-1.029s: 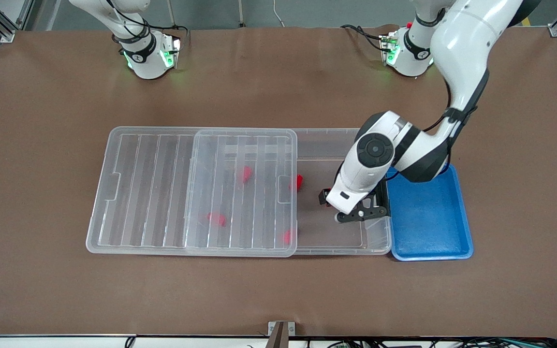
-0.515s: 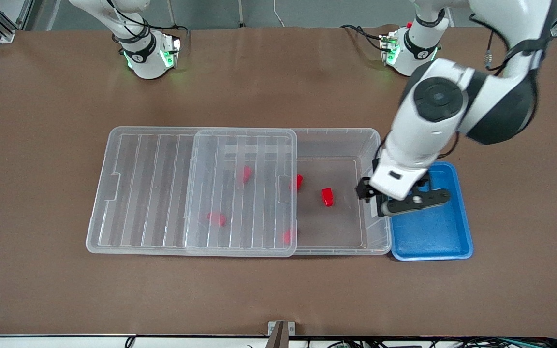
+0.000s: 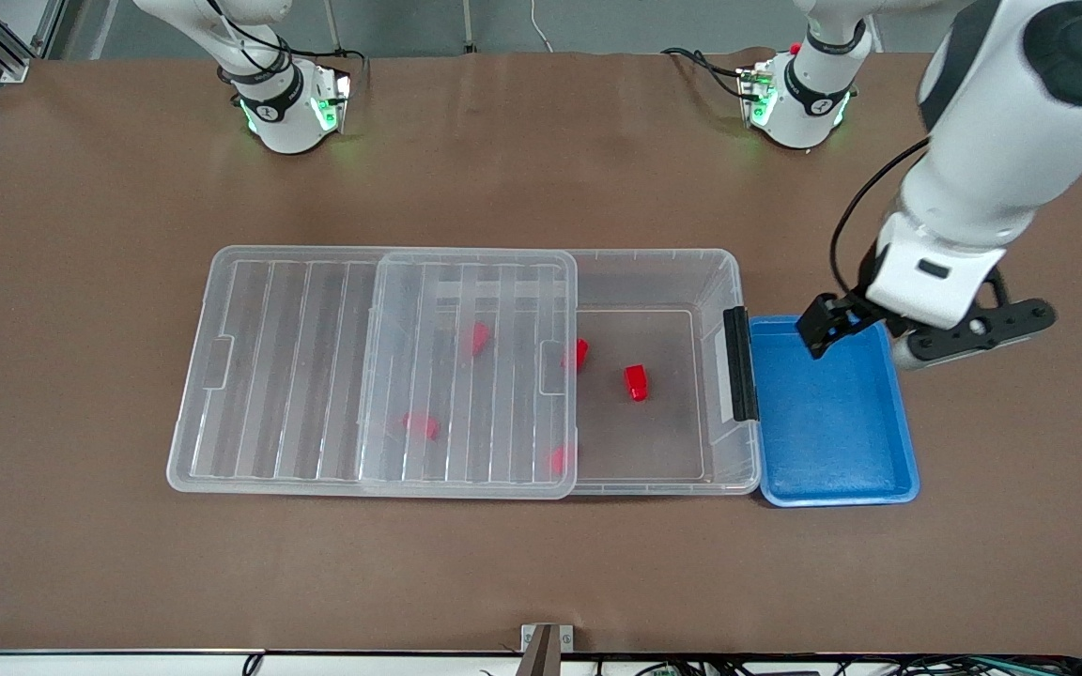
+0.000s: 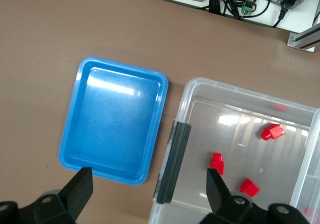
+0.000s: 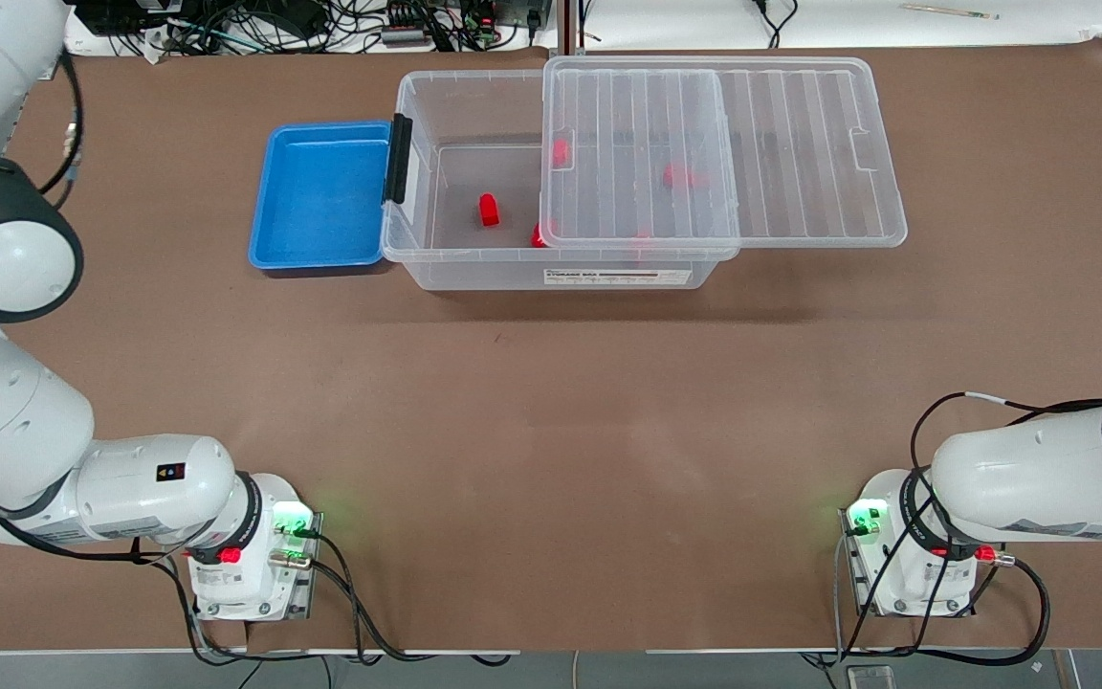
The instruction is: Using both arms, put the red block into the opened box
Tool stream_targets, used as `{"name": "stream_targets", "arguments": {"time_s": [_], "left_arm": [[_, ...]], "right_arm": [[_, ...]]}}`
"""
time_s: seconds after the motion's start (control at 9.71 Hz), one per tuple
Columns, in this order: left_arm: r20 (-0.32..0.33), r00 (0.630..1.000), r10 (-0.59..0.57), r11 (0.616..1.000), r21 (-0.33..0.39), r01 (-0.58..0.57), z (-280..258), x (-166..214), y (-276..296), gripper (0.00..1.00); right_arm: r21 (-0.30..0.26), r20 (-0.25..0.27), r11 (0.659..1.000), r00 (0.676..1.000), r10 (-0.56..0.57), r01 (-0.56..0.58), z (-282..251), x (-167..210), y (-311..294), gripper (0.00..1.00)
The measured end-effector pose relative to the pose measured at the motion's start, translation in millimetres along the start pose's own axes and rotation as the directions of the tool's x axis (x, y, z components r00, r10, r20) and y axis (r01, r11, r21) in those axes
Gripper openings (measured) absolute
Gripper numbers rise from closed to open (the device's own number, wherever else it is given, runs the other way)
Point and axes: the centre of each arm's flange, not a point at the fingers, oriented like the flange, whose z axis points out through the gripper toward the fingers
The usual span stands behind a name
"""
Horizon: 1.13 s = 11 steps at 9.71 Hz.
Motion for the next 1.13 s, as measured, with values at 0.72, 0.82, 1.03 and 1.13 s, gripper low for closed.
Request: {"name": "stream_targets", "arguments": {"time_s": [0.72, 0.82, 1.03, 1.13], "left_arm": [[0.145, 0.967, 0.208, 0.978, -0.004, -0.21, -70.8, -24.8, -128.2, 1.0], [0.159, 0.965, 0.206, 0.978, -0.01, -0.208, -71.2, -31.6, -138.0, 1.0], [0.183, 0.958, 0.223, 0.974, -0.008, -0.225, -66.3, -41.8, -149.4, 1.0], [0.186, 0.958, 0.217, 0.976, -0.006, -0.22, -65.2, -41.7, -154.3, 1.0]], "right_arm": [[-0.01, -0.018, 0.99, 0.989, -0.144, 0.144, 142.4, 37.4, 1.4, 0.86], [-0.008, 0.008, 0.987, 0.987, -0.162, 0.162, 177.4, 41.2, 2.6, 0.7], [0.004, 0.065, 0.985, 0.983, -0.173, 0.173, 235.5, 49.5, 5.2, 0.38], [0.032, 0.091, 0.981, 0.977, -0.192, 0.19, 259.0, 51.6, 5.7, 0.23]]}}
